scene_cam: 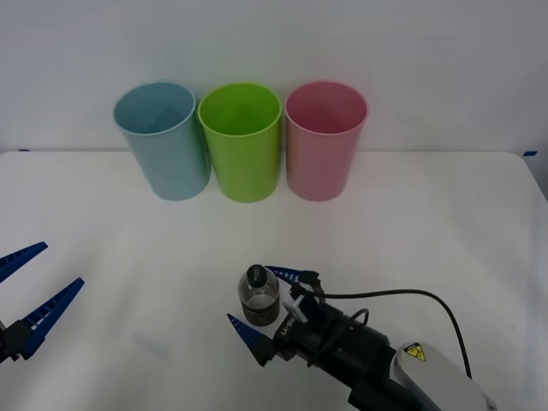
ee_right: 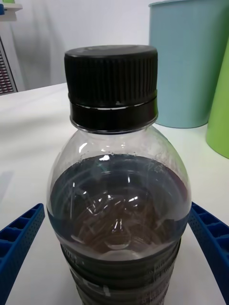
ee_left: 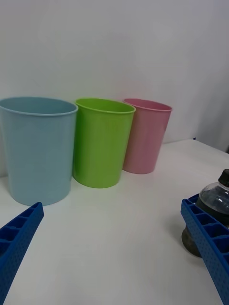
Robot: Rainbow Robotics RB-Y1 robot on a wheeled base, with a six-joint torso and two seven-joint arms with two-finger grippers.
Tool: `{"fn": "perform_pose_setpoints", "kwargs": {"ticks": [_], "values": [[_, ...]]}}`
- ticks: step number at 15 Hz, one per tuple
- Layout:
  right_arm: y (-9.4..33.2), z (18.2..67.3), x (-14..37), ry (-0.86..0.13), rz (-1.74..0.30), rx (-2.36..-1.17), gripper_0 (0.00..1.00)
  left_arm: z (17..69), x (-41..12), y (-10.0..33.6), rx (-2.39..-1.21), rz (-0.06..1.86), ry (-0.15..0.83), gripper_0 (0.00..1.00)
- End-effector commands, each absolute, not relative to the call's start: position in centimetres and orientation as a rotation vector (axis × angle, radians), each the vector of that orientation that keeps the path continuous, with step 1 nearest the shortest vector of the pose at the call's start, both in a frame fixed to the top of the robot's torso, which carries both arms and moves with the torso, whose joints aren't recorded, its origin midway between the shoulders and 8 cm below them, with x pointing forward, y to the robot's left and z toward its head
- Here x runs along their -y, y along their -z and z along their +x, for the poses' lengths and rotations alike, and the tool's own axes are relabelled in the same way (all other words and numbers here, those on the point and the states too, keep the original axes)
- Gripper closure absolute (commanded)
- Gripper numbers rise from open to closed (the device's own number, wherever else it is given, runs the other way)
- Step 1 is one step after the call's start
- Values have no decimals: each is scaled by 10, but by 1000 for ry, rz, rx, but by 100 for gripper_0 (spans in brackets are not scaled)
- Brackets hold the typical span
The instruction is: Grasp the object on the table and drop it into the matching bin: aluminum can to the light blue bin, PET bottle to the pink bin.
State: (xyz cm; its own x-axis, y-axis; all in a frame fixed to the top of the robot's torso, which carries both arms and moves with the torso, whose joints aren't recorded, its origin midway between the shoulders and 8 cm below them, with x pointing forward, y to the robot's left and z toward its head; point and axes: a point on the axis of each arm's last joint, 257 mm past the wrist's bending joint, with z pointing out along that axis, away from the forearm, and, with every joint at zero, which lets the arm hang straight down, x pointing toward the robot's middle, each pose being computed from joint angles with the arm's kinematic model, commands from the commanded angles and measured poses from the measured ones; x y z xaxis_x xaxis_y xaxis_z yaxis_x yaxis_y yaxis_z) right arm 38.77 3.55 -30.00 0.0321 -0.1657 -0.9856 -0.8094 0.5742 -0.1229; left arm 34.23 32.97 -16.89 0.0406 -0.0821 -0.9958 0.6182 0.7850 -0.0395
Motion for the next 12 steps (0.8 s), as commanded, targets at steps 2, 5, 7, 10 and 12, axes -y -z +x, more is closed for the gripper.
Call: {"fn": "perform_pose_setpoints", "kwargs": {"ticks": [2, 5, 7, 10, 12], "values": [[300, 388, -36, -607, -872, -1487, 36, 342, -330, 169, -1441, 465, 567, 0], [300, 388, -36, -605, -873, -1488, 85, 342, -330, 169, -1441, 465, 567, 0], [298, 389, -37, -605, -876, -1480, 94, 342, -330, 169, -1441, 465, 567, 0], [297, 389, -37, -604, -884, -1474, 100, 342, -330, 169, -1441, 465, 567, 0], [296, 389, -35, -614, -879, -1474, 100, 342, -330, 169, -1441, 465, 567, 0]]}}
